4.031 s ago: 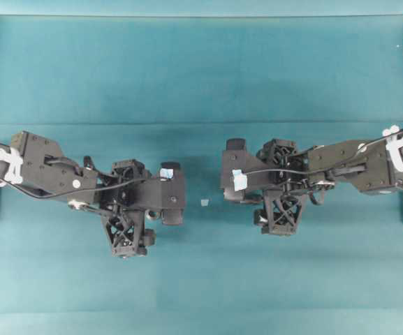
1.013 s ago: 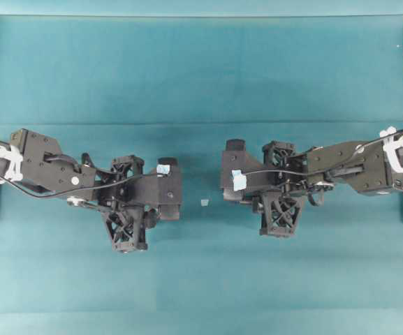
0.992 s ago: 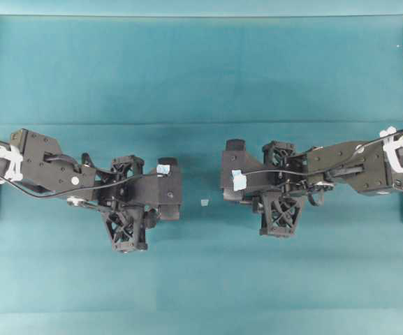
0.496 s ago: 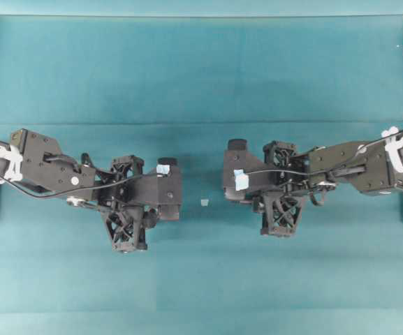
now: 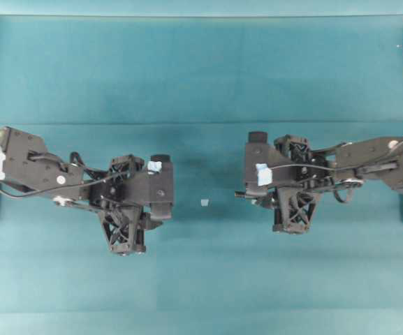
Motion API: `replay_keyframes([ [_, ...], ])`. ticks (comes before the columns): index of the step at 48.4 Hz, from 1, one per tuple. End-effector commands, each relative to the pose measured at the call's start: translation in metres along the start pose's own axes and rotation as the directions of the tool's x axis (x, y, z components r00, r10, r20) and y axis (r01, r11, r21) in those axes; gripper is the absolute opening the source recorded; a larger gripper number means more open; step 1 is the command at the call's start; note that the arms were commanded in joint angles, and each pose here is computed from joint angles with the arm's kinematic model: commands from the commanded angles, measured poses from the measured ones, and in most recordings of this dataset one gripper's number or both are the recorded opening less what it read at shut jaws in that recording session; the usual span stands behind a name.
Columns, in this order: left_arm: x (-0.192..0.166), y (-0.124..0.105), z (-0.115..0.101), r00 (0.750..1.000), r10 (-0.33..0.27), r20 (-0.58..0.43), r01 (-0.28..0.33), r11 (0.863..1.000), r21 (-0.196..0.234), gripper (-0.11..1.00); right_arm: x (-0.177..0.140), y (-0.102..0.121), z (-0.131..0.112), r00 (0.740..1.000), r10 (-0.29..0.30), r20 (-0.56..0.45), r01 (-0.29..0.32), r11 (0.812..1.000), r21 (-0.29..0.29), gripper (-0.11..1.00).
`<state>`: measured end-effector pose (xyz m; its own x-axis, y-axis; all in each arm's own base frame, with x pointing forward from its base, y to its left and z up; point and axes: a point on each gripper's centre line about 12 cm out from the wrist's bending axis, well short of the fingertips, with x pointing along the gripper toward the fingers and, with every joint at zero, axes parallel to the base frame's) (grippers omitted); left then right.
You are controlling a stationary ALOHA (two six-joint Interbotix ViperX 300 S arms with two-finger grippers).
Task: Insert the washer onto the shaft with both hands.
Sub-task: 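Lift both objects and bring the grippers toward each other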
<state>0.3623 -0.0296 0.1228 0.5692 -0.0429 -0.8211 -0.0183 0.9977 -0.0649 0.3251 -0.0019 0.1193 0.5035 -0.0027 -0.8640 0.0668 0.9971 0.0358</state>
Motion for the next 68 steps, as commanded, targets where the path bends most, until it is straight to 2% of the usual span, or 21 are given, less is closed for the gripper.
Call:
replay_keyframes([
  [1,-0.008,-0.002,0.008,0.999,-0.007,0.047,0.007,1.0,0.001,0.34,-0.007,0.003,0.008,0.998,0.008,0.059,-0.008,1.0,0.001,0.0],
  [5,-0.009,-0.002,0.008,0.998,-0.009,0.061,0.009,1.0,0.0,0.34,-0.008,0.004,0.009,0.997,0.011,0.079,-0.011,1.0,-0.001,0.0],
  [9,-0.012,-0.002,0.012,0.993,-0.017,0.117,0.017,1.0,-0.001,0.34,-0.008,0.007,0.01,0.995,0.018,0.097,-0.018,1.0,-0.007,0.0],
  [18,-0.02,-0.003,0.018,0.965,-0.036,0.261,0.04,0.999,-0.007,0.34,-0.01,0.014,0.008,0.99,0.037,0.135,-0.035,0.999,-0.014,0.0],
  [28,-0.022,-0.003,0.017,0.956,-0.041,0.29,0.045,0.999,-0.007,0.34,-0.016,0.023,0.004,0.972,0.064,0.226,-0.062,0.998,-0.015,0.0],
  [36,-0.026,-0.003,0.021,0.932,-0.05,0.359,0.055,0.998,-0.002,0.34,-0.021,0.026,0.001,0.952,0.079,0.297,-0.087,0.996,0.012,0.0],
  [44,-0.029,-0.004,0.027,0.912,-0.057,0.407,0.062,0.998,0.001,0.34,-0.024,0.029,-0.002,0.938,0.093,0.333,-0.115,0.992,0.048,0.0],
  [50,-0.03,-0.005,0.031,0.901,-0.06,0.429,0.066,0.998,0.0,0.34,-0.024,0.037,-0.002,0.931,0.114,0.347,-0.137,0.99,0.043,0.0],
  [61,-0.034,-0.007,0.045,0.864,-0.07,0.499,0.08,0.997,0.002,0.34,-0.025,0.048,-0.005,0.927,0.143,0.347,-0.168,0.985,0.044,0.0],
  [68,-0.031,-0.007,0.048,0.859,-0.072,0.508,0.082,0.997,0.003,0.34,-0.025,0.049,-0.003,0.919,0.146,0.367,-0.174,0.984,0.044,0.0],
])
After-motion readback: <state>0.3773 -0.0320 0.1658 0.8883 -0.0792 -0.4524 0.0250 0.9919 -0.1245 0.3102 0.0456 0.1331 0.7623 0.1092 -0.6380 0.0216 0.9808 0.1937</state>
